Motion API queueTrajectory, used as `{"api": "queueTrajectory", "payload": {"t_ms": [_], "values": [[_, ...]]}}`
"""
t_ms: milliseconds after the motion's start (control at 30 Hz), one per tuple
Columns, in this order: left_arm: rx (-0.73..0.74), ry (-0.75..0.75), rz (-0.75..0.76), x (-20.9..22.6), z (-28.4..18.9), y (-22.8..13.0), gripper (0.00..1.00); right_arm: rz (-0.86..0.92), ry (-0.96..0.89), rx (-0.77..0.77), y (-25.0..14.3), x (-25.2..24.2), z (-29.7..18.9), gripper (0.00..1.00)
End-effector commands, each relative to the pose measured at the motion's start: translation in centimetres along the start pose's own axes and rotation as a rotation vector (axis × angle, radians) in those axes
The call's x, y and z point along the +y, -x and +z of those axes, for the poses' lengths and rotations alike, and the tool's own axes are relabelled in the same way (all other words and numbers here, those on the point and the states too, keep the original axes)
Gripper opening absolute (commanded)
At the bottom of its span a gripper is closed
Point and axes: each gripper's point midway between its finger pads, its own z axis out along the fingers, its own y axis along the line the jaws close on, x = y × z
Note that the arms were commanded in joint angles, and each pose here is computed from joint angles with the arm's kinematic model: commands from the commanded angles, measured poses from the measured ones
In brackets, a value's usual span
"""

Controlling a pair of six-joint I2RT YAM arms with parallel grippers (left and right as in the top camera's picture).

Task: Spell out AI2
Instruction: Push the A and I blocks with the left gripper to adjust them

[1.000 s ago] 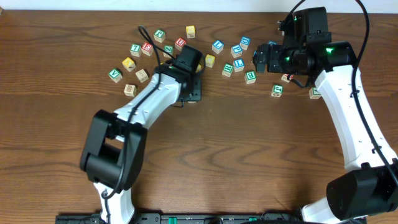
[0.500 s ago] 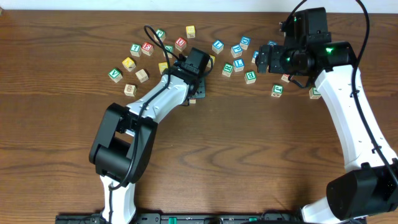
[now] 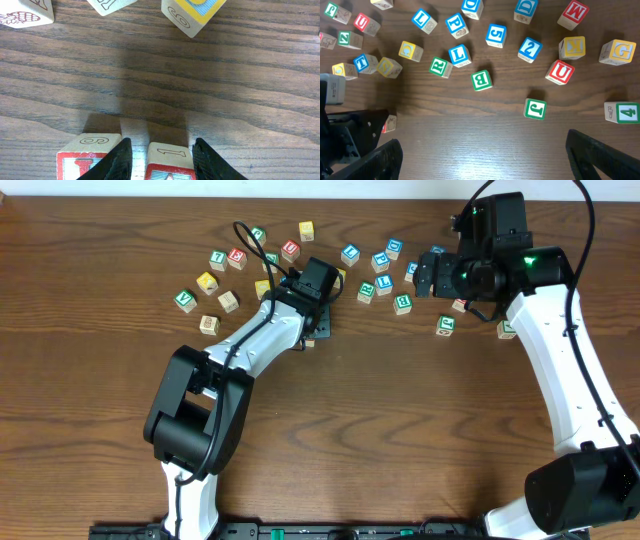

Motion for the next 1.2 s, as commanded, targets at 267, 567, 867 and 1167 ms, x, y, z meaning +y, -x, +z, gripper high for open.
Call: {"api": "queueTrajectory", "payload": {"t_ms": [267,567,867,1167], "values": [[0.026,-0.017,0.114,-0.5,-0.8,-0.1,0.41,0.017,-0.036,-0.006,0.0,-0.8,-0.2,0.99],[0.066,0.001,0.119,0.0,-0.8,-1.0,0.49,0.017,-0.036,-0.006,0.0,-0.8,-0.2,0.99],[0.091,-0.023,0.122,-0.4,-0.6,-1.8,0.44,0.017,-0.036,-0.004,0.0,-0.8,-0.2,0.99],[0.097,-0.025,0.137,-0.9,-0.6,-2.3,0.34,0.017,-0.037,-0.002,-0.1,-0.8,-0.2,0.99]]}}
